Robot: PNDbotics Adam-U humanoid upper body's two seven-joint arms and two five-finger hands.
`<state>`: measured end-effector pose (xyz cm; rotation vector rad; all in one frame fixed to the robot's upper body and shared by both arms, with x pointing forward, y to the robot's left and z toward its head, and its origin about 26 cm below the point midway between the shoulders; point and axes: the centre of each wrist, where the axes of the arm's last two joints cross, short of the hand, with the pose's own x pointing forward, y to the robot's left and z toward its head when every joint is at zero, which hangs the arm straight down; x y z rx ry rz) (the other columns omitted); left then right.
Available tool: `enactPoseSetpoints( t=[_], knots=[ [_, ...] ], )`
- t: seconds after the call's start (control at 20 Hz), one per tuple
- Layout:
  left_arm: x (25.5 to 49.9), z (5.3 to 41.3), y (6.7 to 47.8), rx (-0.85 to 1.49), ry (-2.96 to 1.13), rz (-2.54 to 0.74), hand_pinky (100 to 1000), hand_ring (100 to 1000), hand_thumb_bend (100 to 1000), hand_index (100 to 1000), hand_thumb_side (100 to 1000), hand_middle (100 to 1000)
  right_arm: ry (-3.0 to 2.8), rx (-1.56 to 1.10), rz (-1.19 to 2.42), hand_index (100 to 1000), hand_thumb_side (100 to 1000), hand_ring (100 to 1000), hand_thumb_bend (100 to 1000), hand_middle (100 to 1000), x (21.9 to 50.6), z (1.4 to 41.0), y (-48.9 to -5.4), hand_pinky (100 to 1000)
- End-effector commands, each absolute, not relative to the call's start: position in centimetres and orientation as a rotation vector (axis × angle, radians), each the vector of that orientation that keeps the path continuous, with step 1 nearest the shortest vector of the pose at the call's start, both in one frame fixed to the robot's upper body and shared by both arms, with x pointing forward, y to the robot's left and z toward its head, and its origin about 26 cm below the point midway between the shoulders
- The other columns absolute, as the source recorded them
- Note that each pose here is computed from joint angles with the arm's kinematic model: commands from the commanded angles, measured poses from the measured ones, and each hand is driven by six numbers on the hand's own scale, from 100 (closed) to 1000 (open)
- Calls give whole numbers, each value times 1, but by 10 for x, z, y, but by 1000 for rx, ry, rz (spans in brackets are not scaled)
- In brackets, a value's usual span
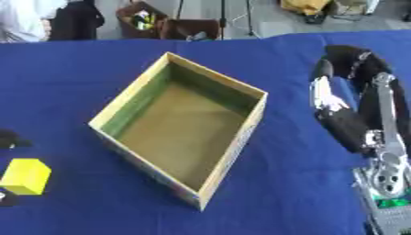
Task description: Pick up objects on the table and place them in the box.
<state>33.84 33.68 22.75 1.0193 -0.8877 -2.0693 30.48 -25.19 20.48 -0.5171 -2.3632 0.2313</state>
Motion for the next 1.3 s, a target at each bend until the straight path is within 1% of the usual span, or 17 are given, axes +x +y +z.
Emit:
enactPoseSetpoints(
  t=[0.05,0.1,0.2,0.35,0.45,0.5,0.6,0.85,0.95,1.15,1.2,1.25,1.3],
  knots=[
    [340,234,340,1039,-881,-2081,721,830,767,989,974,837,-2389,-529,242,744,430,672,100,614,303,212,-252,738],
    [341,233,340,1034,-886,-2084,715,826,761,984,974,832,-2389,-529,242,744,430,672,100,614,303,212,-252,738],
    [342,232,340,1039,-904,-2082,686,804,724,960,962,794,-2388,-530,241,744,427,672,100,614,303,212,-252,738],
    [345,230,342,1059,-923,-2065,659,785,670,930,937,760,-2387,-530,242,744,430,673,100,614,303,211,-252,739],
    [347,227,343,1066,-934,-2060,659,785,670,930,937,760,-2387,-532,240,744,430,673,100,614,303,211,-252,739],
    [348,226,343,1065,-940,-2060,622,755,635,891,915,713,-2385,-532,239,745,431,673,100,614,303,211,-252,739],
    [349,225,344,1062,-952,-2058,595,731,621,860,904,663,-2383,-533,239,745,431,673,100,614,303,211,-252,739],
    [350,221,345,1051,-963,-2053,553,679,582,785,870,581,-2380,-539,235,745,431,674,100,614,303,211,-253,740],
    [351,218,347,1034,-944,-2055,556,683,588,792,870,598,-2380,-541,234,745,431,674,100,614,303,211,-253,740],
    [352,218,348,1018,-925,-2058,556,683,588,792,870,598,-2380,-543,233,745,431,674,100,614,303,211,-253,740],
    [352,217,349,1012,-915,-2058,557,695,599,865,882,668,-2380,-543,233,745,431,674,100,614,303,211,-253,740],
    [353,216,350,1008,-909,-2051,552,690,588,857,876,657,-2380,-542,234,745,431,674,100,614,303,211,-253,740],
    [353,217,351,1009,-914,-2043,535,672,556,831,857,625,-2379,-542,234,745,431,674,100,614,303,211,-253,741]
  ],
)
